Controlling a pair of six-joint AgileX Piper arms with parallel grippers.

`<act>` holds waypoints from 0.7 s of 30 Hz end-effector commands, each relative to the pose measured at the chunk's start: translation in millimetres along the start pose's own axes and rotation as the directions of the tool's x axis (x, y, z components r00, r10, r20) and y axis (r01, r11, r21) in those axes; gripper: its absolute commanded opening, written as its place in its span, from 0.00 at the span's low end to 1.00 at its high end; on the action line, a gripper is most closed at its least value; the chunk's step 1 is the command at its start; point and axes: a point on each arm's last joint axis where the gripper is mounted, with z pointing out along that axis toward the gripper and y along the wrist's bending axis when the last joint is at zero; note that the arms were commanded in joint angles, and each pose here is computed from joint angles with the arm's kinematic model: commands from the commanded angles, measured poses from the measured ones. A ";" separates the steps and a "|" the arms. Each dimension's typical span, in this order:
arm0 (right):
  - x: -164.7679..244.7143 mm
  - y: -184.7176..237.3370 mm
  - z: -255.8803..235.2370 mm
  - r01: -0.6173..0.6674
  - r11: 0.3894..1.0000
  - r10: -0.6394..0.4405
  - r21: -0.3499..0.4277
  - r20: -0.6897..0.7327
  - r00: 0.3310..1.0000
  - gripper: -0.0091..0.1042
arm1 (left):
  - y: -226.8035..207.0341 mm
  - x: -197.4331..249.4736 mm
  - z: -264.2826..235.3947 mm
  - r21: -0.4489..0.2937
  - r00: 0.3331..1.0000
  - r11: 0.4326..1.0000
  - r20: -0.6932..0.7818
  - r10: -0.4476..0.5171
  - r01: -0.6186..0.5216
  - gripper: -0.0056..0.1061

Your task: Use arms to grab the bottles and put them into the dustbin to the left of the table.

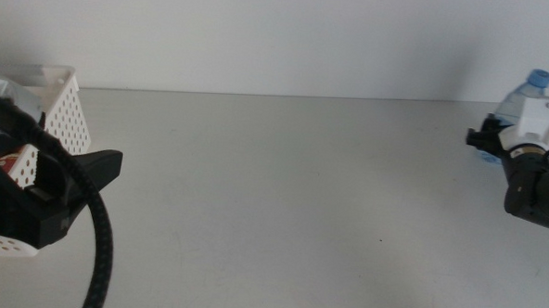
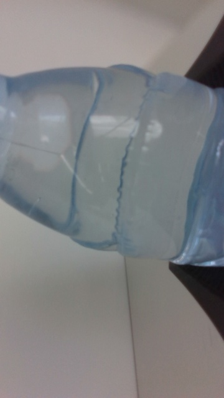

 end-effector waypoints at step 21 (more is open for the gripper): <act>-103.2 274.1 -146.3 0.238 0.354 0.068 -0.904 0.279 0.958 0.07 | 0.0 -14.3 -4.7 0.001 0.995 1.000 0.096 -0.013 0.013 0.87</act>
